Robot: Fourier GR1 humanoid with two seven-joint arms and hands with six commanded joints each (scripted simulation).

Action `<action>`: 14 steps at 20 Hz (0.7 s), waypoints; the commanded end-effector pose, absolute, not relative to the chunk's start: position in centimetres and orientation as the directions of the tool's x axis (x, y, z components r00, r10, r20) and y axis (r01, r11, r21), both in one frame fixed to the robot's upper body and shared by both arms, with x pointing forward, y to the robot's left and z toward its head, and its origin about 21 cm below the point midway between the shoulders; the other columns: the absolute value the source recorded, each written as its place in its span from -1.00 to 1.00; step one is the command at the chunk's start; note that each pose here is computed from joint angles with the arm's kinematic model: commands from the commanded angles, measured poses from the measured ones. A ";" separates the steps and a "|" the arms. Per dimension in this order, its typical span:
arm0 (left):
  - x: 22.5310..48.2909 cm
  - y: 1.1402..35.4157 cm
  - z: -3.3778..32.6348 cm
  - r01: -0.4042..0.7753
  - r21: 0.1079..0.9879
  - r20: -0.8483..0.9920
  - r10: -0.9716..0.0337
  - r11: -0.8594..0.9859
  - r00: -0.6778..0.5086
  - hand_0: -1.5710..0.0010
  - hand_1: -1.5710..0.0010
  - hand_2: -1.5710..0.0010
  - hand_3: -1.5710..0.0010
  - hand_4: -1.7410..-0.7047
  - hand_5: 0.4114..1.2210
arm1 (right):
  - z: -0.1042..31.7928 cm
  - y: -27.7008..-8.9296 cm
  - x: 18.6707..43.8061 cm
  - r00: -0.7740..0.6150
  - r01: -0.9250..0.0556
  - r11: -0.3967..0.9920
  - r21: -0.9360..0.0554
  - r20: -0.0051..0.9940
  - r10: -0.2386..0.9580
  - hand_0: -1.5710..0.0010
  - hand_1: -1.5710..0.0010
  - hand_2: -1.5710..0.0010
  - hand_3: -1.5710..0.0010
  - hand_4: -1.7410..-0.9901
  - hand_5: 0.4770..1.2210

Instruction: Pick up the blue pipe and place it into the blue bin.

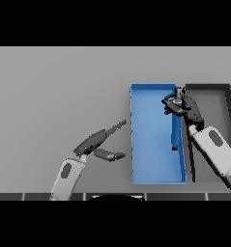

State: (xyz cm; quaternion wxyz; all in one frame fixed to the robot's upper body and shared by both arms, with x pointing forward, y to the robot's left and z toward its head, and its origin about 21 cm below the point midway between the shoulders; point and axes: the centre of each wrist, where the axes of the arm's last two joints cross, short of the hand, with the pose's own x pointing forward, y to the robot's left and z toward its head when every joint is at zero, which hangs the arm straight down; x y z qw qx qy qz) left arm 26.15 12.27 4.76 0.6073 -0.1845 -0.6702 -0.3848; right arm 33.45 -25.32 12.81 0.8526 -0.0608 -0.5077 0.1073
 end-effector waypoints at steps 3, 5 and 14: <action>26.0 12.6 4.6 0.711 0.292 0.956 -0.224 0.640 -0.192 1.00 1.00 1.00 1.00 0.67 -0.96 | 12.3 -25.1 33.8 0.518 -0.199 0.941 -0.274 0.786 0.339 0.24 0.30 0.30 0.59 0.08 1.00; 26.2 12.2 4.7 0.711 0.286 0.958 -0.219 0.643 -0.187 1.00 1.00 1.00 1.00 0.66 -0.96 | 12.4 -24.7 33.9 0.511 -0.286 0.898 -0.334 0.740 0.438 0.51 0.55 0.55 0.74 0.39 0.77; 25.9 12.4 4.9 0.708 0.286 0.958 -0.216 0.646 -0.191 1.00 1.00 1.00 1.00 0.65 -0.96 | 11.9 -24.5 33.6 0.481 -0.423 0.788 -0.448 0.625 0.614 0.93 0.94 0.94 0.96 0.84 -0.17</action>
